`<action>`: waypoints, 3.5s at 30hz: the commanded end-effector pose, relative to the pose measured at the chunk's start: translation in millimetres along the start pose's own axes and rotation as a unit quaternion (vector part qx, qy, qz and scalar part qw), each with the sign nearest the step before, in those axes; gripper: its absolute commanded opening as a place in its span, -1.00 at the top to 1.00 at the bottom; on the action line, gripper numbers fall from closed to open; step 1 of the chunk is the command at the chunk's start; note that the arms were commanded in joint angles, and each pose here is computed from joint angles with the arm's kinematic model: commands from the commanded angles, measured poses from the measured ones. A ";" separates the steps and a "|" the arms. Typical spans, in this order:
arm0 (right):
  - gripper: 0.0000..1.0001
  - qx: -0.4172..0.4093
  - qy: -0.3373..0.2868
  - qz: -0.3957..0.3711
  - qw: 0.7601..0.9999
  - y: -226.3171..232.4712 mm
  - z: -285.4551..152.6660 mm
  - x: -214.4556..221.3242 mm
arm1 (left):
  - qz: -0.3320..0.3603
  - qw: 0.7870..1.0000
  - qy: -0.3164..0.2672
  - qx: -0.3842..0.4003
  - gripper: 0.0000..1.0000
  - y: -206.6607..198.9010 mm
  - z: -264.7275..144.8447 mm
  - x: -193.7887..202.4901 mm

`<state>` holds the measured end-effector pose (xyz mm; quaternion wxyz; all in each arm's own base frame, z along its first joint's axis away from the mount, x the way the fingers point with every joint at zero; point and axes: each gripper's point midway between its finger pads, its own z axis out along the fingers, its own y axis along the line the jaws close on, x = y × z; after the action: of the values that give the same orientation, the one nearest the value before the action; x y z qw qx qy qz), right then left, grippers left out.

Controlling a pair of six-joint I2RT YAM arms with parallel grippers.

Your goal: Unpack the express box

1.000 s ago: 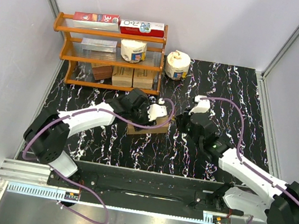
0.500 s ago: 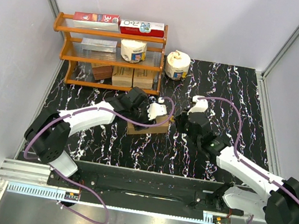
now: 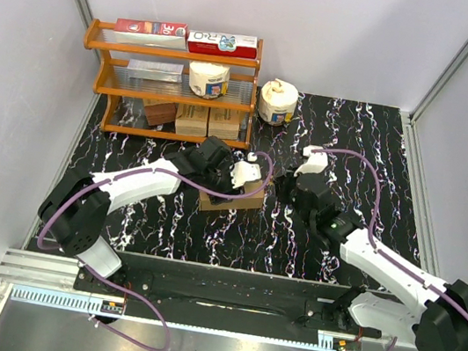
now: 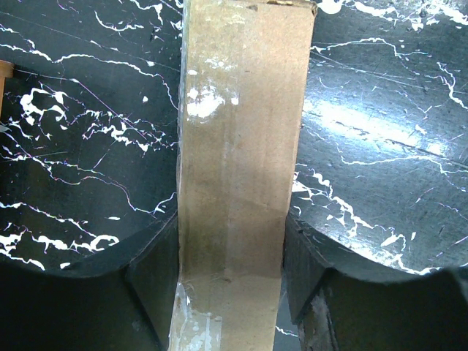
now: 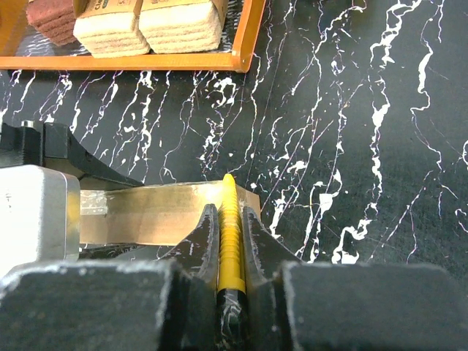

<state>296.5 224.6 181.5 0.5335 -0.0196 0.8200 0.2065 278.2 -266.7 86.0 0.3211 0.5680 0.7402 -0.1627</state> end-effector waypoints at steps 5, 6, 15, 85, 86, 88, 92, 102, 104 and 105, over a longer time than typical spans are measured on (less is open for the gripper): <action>1.00 0.002 -0.040 0.009 0.999 7.2 7.3 -27.1 | -0.018 0.997 0.062 0.043 0.59 -19.9 7.5 36.6; 1.00 0.002 -0.039 0.008 0.999 7.0 8.0 -26.2 | -0.019 0.997 0.062 0.044 0.59 -20.5 7.6 37.0; 1.00 -0.002 -0.026 0.008 1.000 8.0 10.9 -18.0 | -0.021 0.997 0.064 0.043 0.60 -19.8 8.5 38.4; 1.00 0.121 0.058 0.045 0.990 -34.6 -65.5 -29.8 | -0.088 0.996 0.015 -0.008 -0.98 16.6 -8.2 -18.9; 1.00 0.132 0.061 0.049 0.988 -37.9 -61.8 -26.9 | -0.087 0.996 0.003 -0.012 -0.98 20.2 -12.8 -28.4; 1.00 0.153 0.066 0.057 0.984 -48.3 -55.9 -22.8 | -0.084 0.996 -0.022 -0.017 -0.98 21.7 -24.9 -44.9; 1.00 0.184 0.094 0.083 0.975 -71.0 -35.7 -5.9 | -0.076 0.993 -0.078 -0.032 -0.98 25.8 -55.5 -79.1; 0.87 0.129 0.063 0.240 0.960 -138.5 38.4 0.3 | -0.132 0.948 -0.230 -0.174 -0.98 51.5 -137.6 -120.2; 0.78 0.104 0.073 0.254 0.959 -138.9 55.0 4.7 | -0.162 0.933 -0.251 -0.198 -0.98 57.8 -145.5 -119.6; 0.66 0.106 0.072 0.261 0.957 -145.4 59.1 2.8 | -0.175 0.924 -0.262 -0.218 -0.98 62.1 -155.7 -120.2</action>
<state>340.0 88.7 89.2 0.3651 0.2492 0.8866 0.1360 291.1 -259.5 257.2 0.5157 0.3951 0.7319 -0.2055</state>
